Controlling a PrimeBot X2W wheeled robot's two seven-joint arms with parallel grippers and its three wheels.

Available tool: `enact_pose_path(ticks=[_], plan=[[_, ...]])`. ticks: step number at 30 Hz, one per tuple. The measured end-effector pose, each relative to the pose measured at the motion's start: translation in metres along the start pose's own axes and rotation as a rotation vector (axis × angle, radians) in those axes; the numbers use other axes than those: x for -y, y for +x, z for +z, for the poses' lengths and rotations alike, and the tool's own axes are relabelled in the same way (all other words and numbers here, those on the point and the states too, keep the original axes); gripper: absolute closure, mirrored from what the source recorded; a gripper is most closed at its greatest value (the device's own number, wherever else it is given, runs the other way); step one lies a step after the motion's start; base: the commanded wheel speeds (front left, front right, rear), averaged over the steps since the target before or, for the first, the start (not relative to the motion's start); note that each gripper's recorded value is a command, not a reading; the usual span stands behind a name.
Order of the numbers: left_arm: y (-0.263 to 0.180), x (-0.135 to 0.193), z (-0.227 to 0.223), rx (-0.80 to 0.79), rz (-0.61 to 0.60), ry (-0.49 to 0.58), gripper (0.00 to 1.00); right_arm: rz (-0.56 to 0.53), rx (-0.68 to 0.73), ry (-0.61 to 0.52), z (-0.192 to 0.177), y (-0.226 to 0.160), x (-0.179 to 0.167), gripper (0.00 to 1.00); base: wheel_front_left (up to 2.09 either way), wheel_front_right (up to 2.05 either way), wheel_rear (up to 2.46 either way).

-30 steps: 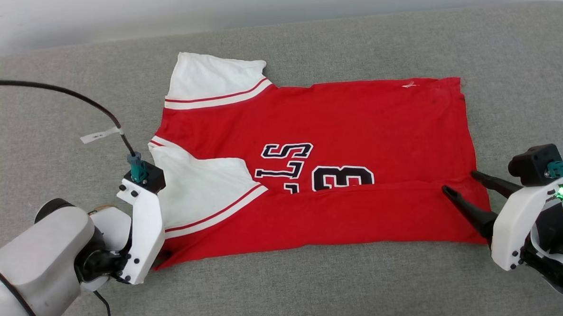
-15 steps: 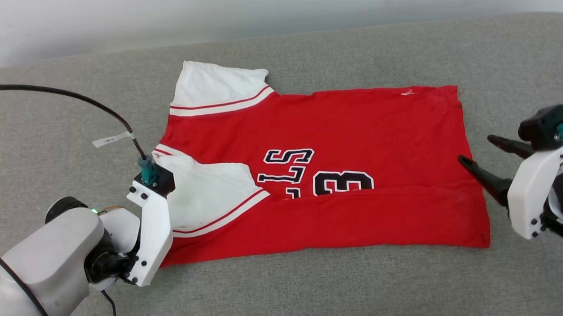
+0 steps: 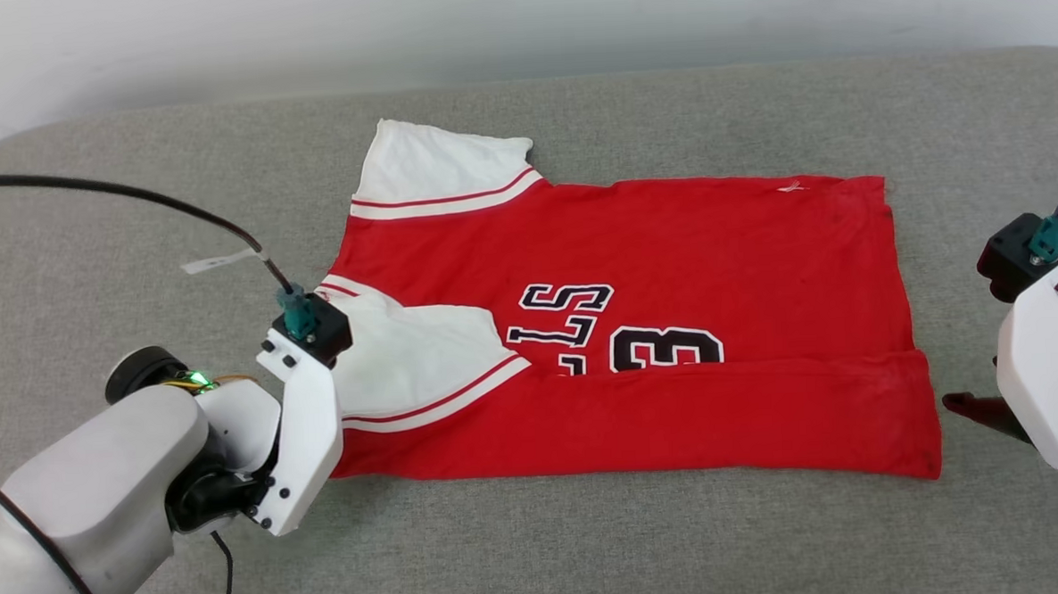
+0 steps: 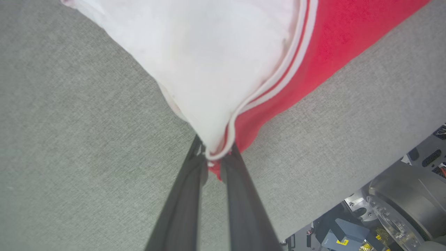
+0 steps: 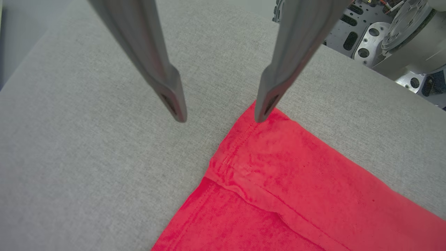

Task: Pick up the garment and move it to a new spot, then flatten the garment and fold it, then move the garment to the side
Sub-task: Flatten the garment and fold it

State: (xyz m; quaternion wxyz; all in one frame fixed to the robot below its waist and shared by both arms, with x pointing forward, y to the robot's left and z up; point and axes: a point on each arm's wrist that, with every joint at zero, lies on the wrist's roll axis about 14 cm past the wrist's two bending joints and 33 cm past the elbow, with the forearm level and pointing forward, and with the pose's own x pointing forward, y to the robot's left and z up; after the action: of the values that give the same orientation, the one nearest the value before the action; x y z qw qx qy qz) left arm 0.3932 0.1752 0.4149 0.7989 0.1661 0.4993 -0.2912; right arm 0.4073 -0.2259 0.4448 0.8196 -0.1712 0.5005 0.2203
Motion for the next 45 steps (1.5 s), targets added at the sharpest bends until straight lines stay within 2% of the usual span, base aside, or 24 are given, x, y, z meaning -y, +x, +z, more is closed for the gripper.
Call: enact_pose_path(ticks=[11,18,19,20,26,32,45], plan=[[0.013,0.003,0.003,-0.001,-0.023,0.022,1.00,0.169,-0.153,0.185,-0.028,0.060,-0.039,0.00,0.00,0.00,0.00],[0.020,0.000,0.000,-0.009,-0.029,0.008,1.00,0.172,-0.168,0.167,-0.036,0.074,-0.046,0.00,0.00,0.00,0.00],[0.019,0.000,0.001,-0.007,-0.028,0.007,1.00,0.167,-0.159,0.160,-0.035,0.074,-0.045,0.68,0.00,0.00,0.00],[0.019,0.000,0.001,-0.005,-0.028,0.004,1.00,0.163,-0.151,0.160,-0.035,0.073,-0.045,1.00,0.00,0.00,0.00],[0.009,0.003,0.000,0.032,-0.032,-0.032,1.00,0.143,-0.064,0.139,-0.024,0.056,-0.042,1.00,0.00,0.00,0.00],[-0.011,0.011,-0.004,0.053,-0.035,-0.024,1.00,0.102,0.010,0.114,-0.020,0.024,-0.030,1.00,0.00,0.00,0.00],[-0.025,0.052,-0.044,-0.004,-0.112,-0.037,1.00,0.159,-0.035,0.124,-0.063,-0.003,-0.049,1.00,0.00,0.00,0.00]])
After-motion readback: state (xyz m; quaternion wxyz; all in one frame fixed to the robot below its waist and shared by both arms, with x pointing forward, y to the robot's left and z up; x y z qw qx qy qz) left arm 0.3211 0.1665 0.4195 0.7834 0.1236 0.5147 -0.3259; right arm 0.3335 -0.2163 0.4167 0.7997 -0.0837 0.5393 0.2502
